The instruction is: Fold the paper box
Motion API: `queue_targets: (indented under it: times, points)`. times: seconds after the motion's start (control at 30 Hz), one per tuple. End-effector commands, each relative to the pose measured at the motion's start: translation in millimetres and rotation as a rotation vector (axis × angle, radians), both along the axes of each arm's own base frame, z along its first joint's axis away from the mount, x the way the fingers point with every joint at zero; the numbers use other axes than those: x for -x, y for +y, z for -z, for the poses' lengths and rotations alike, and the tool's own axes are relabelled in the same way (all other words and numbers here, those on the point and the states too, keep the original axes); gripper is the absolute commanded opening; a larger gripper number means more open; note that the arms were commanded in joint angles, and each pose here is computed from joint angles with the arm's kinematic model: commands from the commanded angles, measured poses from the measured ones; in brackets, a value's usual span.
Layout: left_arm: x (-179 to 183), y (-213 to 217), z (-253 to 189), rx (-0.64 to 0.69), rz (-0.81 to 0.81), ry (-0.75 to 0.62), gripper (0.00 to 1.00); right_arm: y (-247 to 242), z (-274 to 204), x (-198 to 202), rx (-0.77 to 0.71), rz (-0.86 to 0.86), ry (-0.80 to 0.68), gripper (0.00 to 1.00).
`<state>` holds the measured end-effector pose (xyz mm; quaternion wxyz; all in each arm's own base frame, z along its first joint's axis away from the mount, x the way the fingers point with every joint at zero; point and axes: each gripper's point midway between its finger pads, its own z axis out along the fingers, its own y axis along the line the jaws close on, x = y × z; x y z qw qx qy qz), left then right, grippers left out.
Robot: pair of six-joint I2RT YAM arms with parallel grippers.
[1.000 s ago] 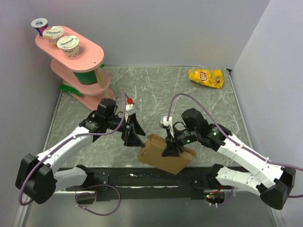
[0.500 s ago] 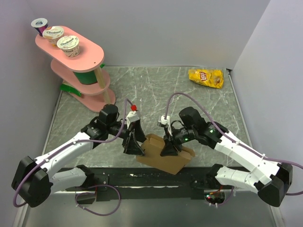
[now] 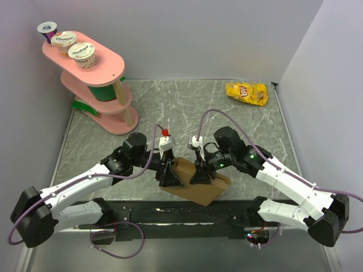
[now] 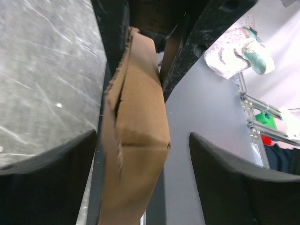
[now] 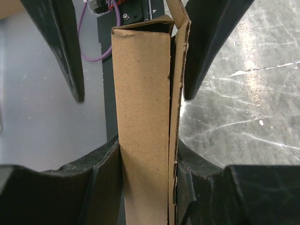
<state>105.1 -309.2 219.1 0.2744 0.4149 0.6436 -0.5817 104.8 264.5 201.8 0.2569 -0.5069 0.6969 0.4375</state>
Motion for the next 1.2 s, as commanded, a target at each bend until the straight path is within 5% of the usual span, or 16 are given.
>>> queue_targets:
  times: [0.0, 0.2, 0.33, 0.43, 0.47, 0.57, 0.77, 0.97, 1.17]
  points:
    - [4, -7, -1, 0.017, -0.001, -0.010, 0.70, 4, -22, -7, -0.066, 0.006, -0.061, 0.44]
    - [12, -5, -9, 0.087, -0.005, 0.003, 0.43, -1, -19, -12, -0.067, 0.028, -0.066, 0.44]
    - [12, -3, -8, 0.087, -0.027, -0.011, 0.34, -4, -17, -20, -0.069, 0.062, -0.077, 0.46]
    - [5, -4, -9, 0.080, -0.067, -0.035, 0.28, -6, -24, -31, -0.088, 0.129, -0.114, 0.67]
    - [0, -4, -12, 0.079, -0.090, -0.050, 0.25, -7, -26, -37, -0.090, 0.173, -0.117, 0.86]
    - [-19, -2, -13, 0.028, -0.191, -0.114, 0.21, -19, -49, -61, -0.105, 0.364, -0.164, 0.93]
    - [-61, 12, -31, -0.064, -0.368, -0.335, 0.23, -57, -128, -87, -0.365, 0.855, -0.094, 0.86]
    - [-87, 12, -45, -0.042, -0.458, -0.477, 0.23, -20, -131, -76, -0.604, 0.887, 0.164, 0.76]
    - [-91, 14, -33, -0.093, -0.459, -0.546, 0.23, 12, -149, -84, -0.637, 0.922, 0.091, 0.76]
